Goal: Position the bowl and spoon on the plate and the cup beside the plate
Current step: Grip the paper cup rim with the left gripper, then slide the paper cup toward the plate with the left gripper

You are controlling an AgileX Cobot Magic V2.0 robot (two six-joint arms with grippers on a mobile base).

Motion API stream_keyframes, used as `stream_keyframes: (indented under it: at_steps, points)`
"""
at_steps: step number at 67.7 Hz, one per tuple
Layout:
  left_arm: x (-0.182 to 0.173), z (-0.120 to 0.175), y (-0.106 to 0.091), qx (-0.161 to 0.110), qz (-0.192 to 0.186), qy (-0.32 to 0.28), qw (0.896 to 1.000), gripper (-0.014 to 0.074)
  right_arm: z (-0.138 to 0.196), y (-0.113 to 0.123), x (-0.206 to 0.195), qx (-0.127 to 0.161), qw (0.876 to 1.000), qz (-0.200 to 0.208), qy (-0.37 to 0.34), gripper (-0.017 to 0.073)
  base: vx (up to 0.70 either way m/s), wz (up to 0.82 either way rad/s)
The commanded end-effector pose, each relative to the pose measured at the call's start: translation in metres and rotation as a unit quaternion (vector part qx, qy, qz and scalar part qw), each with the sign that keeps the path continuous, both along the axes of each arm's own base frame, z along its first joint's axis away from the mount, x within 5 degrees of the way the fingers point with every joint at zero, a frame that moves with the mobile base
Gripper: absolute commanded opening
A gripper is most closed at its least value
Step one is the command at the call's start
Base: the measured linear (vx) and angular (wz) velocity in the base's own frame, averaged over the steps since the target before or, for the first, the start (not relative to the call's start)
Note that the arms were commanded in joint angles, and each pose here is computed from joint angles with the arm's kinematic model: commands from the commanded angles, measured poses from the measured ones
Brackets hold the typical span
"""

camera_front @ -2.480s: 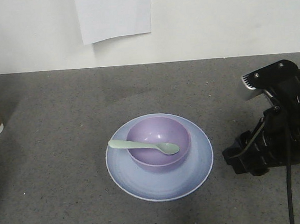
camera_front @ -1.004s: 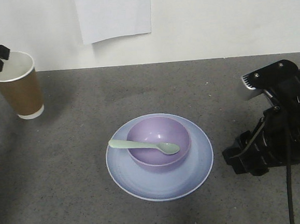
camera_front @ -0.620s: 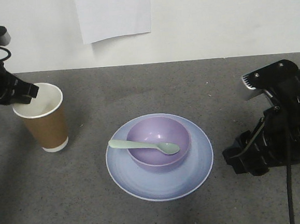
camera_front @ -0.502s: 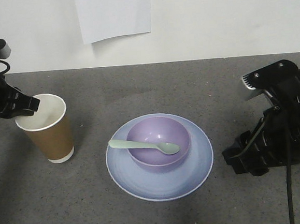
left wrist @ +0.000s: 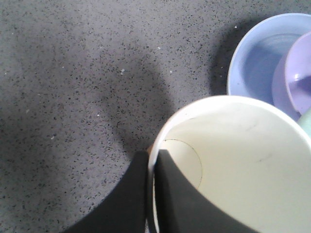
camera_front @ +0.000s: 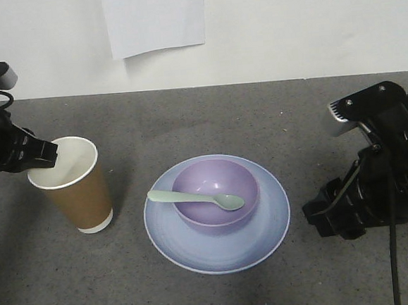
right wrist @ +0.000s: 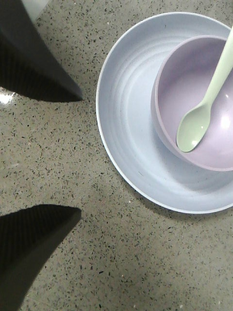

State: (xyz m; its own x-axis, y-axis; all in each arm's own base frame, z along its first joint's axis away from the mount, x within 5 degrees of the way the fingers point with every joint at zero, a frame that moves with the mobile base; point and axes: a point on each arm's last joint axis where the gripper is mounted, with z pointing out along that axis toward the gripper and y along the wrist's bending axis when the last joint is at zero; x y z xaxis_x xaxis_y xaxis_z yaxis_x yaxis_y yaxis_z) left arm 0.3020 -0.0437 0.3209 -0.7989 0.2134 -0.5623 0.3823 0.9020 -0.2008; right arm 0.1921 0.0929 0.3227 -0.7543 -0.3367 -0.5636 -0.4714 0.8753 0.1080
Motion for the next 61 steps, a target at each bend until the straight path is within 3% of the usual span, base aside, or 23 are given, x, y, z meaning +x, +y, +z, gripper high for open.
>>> stream_keyframes:
  at_steps: [1,7,61]
  points:
    - [-0.003,0.0192,-0.0079,-0.02,-0.002,-0.041,0.999,-0.0008,0.0148,-0.0008,0.001,0.018,0.999,-0.005,-0.043,0.0456,0.0,0.0]
    - [-0.001,0.0152,-0.0146,-0.008,-0.022,-0.042,0.999,-0.0008,0.0149,-0.0008,0.0011,0.018,0.999,-0.005,-0.043,0.0456,0.0,0.0]
    - [-0.0019,0.0135,-0.0163,0.001,-0.027,-0.036,0.999,-0.0008,0.0149,-0.0008,0.0011,0.018,0.999,-0.005,-0.043,0.0456,0.0,0.0]
